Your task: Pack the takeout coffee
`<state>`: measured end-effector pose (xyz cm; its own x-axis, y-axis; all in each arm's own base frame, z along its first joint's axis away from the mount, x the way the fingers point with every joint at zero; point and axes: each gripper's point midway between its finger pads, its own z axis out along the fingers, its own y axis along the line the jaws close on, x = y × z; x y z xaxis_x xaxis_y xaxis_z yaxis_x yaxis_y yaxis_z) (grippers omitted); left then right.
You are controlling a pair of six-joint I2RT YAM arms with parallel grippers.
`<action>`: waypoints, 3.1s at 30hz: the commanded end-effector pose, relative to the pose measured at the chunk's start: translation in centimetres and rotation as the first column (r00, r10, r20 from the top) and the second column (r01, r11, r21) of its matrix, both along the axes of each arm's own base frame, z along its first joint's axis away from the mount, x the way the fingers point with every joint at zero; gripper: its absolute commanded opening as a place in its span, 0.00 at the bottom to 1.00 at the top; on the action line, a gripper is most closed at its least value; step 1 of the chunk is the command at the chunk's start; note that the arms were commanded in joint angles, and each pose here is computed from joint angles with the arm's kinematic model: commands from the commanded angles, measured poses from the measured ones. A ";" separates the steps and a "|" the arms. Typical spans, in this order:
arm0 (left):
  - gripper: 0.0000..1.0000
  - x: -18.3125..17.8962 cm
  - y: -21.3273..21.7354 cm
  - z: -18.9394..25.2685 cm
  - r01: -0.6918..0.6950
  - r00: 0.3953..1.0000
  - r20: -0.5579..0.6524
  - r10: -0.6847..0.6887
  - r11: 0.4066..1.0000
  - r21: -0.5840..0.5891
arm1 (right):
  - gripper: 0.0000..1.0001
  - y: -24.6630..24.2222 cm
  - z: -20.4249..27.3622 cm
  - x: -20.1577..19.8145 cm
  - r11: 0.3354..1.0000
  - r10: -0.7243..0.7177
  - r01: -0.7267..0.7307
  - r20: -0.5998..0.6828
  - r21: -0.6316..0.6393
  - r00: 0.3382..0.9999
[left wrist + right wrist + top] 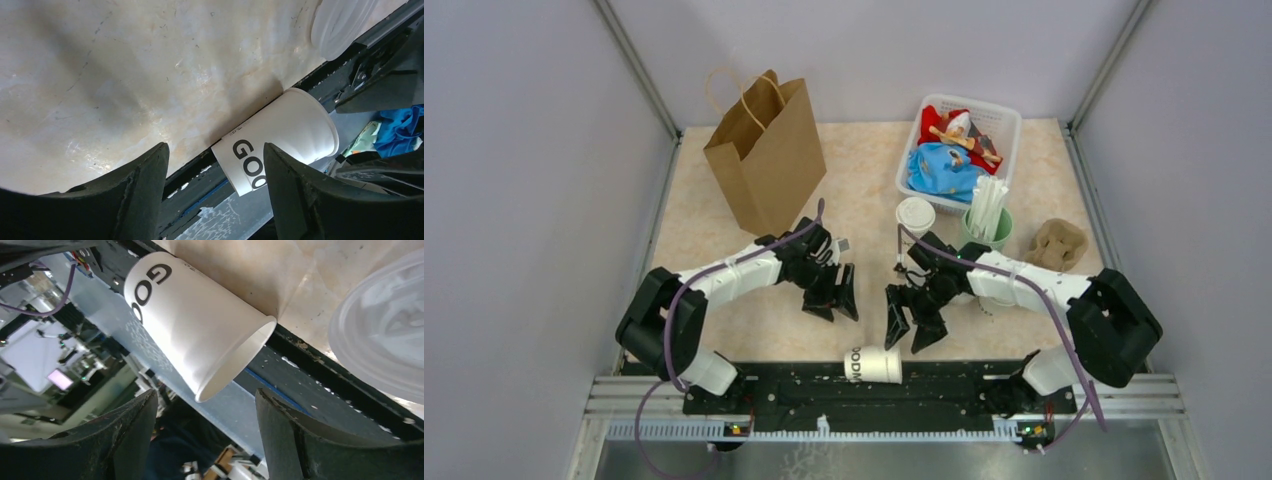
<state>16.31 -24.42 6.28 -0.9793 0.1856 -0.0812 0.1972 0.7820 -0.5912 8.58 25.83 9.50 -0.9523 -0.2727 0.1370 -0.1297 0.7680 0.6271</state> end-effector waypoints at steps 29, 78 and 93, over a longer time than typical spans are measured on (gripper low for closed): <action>0.79 6.7 9.7 16.2 -0.429 0.622 0.717 0.314 0.903 -0.023 | 0.03 6.1 1.1 9.6 0.840 0.332 0.011 0.530 -0.543 0.780; 0.98 6.8 6.3 22.7 -0.281 0.585 0.734 0.346 0.935 -0.216 | 0.00 -0.5 6.3 8.9 0.986 -0.048 0.138 0.651 -0.088 0.757; 0.98 6.2 -0.3 37.2 0.002 0.609 0.616 0.499 0.776 -0.631 | 0.00 6.3 32.7 10.2 0.560 -0.317 -0.073 0.295 0.825 0.901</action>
